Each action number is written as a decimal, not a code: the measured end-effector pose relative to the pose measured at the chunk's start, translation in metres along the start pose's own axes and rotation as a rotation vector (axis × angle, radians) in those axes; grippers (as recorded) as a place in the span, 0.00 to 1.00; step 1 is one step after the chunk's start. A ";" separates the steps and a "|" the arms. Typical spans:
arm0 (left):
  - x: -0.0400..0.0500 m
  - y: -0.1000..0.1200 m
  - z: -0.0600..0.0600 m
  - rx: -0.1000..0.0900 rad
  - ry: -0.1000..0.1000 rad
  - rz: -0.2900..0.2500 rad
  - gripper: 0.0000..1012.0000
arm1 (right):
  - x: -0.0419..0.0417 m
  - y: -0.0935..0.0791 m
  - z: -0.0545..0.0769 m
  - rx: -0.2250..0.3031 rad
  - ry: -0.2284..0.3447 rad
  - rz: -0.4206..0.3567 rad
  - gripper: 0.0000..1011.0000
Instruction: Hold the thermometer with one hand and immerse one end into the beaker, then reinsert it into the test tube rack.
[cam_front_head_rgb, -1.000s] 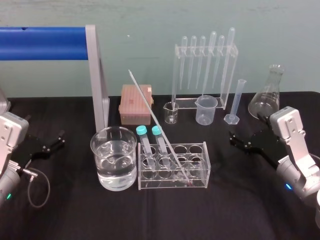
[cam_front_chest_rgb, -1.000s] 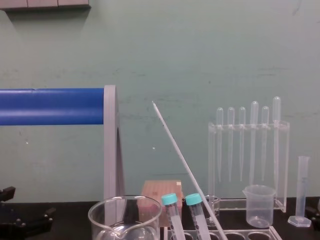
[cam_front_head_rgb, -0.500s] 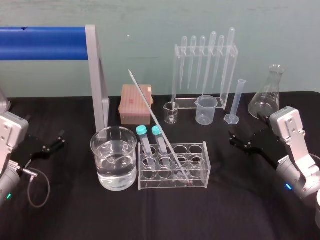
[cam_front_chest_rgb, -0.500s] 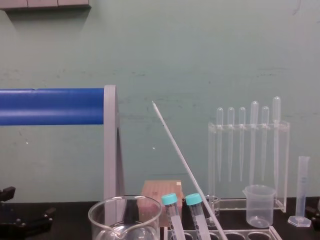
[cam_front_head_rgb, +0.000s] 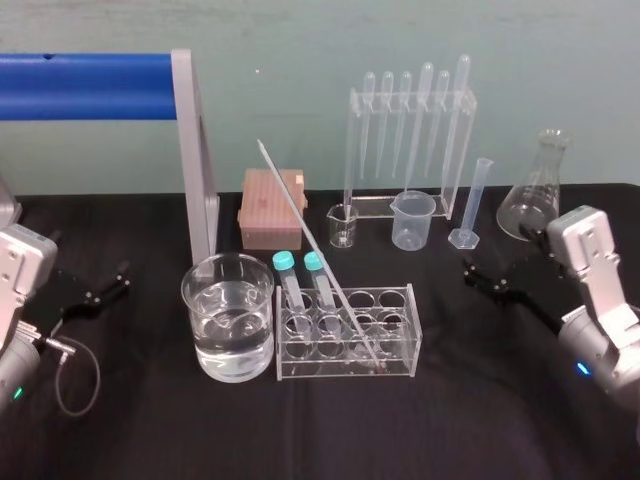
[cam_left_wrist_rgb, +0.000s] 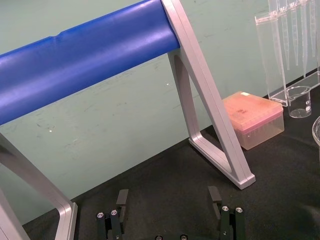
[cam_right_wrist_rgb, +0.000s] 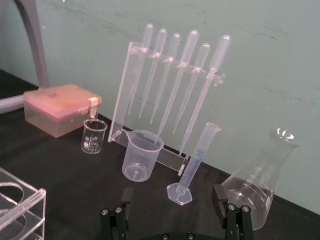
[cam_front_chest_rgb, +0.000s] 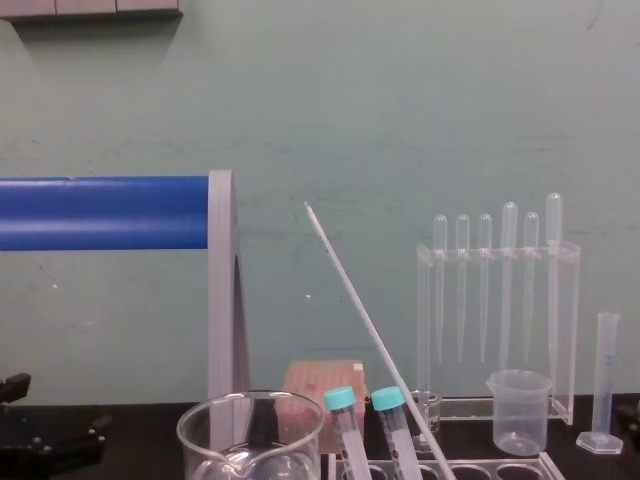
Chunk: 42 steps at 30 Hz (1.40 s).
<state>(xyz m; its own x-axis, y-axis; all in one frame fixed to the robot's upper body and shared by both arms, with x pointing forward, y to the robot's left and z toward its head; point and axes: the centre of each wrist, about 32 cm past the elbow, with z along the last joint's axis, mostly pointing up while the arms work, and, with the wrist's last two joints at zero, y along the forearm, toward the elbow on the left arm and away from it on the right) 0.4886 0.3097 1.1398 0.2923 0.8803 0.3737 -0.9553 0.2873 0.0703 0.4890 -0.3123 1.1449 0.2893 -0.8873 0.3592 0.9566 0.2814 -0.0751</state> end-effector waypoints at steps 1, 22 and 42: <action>0.0000 0.000 0.000 0.000 0.000 0.000 1.00 | 0.0029 -0.002 0.004 -0.002 0.021 0.003 0.99; 0.0000 0.000 0.000 0.000 0.000 0.000 1.00 | 0.0060 0.004 0.106 0.103 0.372 0.471 0.99; 0.0000 0.000 0.000 0.000 0.000 0.000 1.00 | -0.0359 0.069 0.133 0.049 0.281 0.662 0.99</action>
<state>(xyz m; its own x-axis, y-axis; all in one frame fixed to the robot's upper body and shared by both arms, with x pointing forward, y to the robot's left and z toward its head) 0.4886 0.3097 1.1398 0.2923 0.8803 0.3737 -0.9552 0.2873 0.0703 0.5401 -0.2126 1.2503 0.8121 -0.5835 -0.0011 0.5768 0.8030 -0.1499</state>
